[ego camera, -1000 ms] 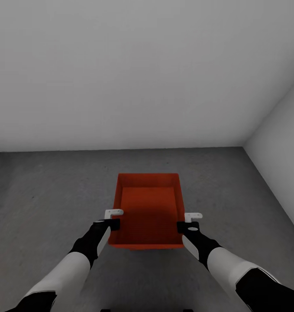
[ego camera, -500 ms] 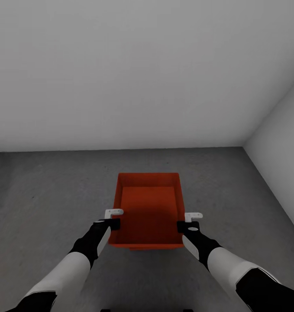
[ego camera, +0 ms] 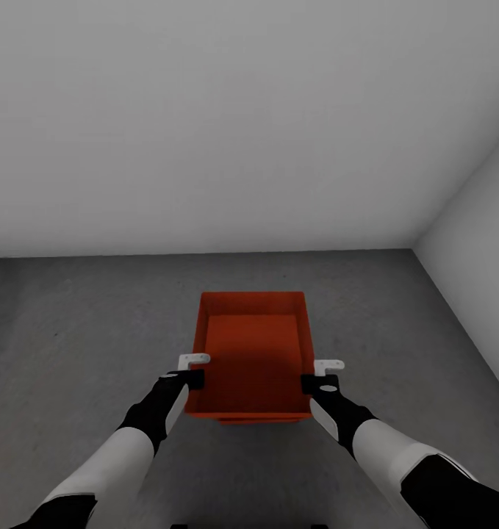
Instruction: Move the two storage containers from the living room to the garage. In the garage, place one container on the floor and stack the other container on top of it (either order is fine).
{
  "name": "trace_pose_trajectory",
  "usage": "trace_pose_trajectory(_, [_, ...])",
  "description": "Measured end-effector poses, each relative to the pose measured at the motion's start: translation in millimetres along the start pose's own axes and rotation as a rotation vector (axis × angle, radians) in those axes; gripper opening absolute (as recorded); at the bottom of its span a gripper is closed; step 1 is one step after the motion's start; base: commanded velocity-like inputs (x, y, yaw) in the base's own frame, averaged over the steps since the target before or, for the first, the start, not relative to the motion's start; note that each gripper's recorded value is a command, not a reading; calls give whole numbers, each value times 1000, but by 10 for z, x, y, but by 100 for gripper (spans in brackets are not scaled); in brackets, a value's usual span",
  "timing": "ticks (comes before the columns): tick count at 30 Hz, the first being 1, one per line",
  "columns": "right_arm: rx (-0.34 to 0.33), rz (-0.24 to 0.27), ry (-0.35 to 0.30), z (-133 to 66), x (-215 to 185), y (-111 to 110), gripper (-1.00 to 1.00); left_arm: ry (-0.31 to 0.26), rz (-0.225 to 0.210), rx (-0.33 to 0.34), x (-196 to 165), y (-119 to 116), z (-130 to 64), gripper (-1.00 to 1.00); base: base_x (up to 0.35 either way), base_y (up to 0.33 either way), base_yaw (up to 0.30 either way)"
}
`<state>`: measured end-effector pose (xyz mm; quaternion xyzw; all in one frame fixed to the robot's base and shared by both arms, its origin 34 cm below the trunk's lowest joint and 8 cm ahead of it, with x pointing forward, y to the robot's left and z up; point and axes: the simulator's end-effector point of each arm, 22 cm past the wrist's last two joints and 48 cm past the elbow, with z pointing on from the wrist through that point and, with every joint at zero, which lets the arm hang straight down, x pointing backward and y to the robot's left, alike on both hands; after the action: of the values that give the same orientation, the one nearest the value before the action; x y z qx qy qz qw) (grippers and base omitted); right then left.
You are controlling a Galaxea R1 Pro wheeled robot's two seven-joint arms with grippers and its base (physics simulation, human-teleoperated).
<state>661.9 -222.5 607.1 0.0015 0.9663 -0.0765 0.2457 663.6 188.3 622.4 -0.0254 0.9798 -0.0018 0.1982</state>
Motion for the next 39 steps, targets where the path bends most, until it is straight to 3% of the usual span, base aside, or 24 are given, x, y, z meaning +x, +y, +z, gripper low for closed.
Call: trace_pose_trajectory(39, [-1,0,-1,398,107,54,-100,-2,1,1,70,-8,408,-100,0,0,0])
